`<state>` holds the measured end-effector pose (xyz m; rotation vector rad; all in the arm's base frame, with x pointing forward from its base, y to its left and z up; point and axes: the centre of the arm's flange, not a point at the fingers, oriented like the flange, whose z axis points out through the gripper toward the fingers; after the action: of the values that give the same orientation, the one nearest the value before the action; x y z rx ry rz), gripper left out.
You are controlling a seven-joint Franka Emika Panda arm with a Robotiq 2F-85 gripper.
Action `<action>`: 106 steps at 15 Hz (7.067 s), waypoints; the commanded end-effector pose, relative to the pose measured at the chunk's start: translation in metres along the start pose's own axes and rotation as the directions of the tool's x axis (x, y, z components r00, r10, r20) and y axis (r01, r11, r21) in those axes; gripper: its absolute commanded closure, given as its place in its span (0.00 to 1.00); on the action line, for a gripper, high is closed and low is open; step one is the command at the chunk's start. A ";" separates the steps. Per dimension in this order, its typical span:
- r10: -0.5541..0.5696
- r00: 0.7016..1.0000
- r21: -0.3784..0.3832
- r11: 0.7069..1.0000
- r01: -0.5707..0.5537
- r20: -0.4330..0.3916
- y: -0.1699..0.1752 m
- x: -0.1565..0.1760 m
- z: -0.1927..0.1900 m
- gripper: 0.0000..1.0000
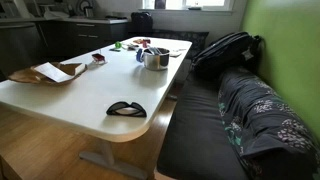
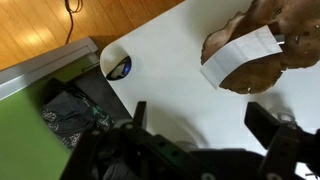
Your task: Remove the plastic bag with black contents from the silver pot and put it on the table
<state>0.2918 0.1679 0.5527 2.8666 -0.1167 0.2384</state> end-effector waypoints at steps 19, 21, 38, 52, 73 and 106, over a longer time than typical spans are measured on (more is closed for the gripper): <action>0.262 0.943 -0.018 0.962 -0.271 -0.208 0.147 0.210 0.089 0.00; 0.257 0.939 -0.015 0.964 -0.267 -0.227 0.144 0.207 0.079 0.00; 0.026 0.999 -0.235 0.972 -0.033 -0.033 0.060 0.308 0.134 0.00; -0.096 0.928 -0.374 0.896 0.238 0.361 0.033 0.326 0.194 0.00; -0.625 0.717 0.082 0.768 0.635 0.308 0.046 0.384 0.226 0.00; -0.692 0.721 -0.051 0.722 0.690 -0.036 0.005 0.405 0.373 0.51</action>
<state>0.7565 0.0417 0.2730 2.6694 0.9690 0.1354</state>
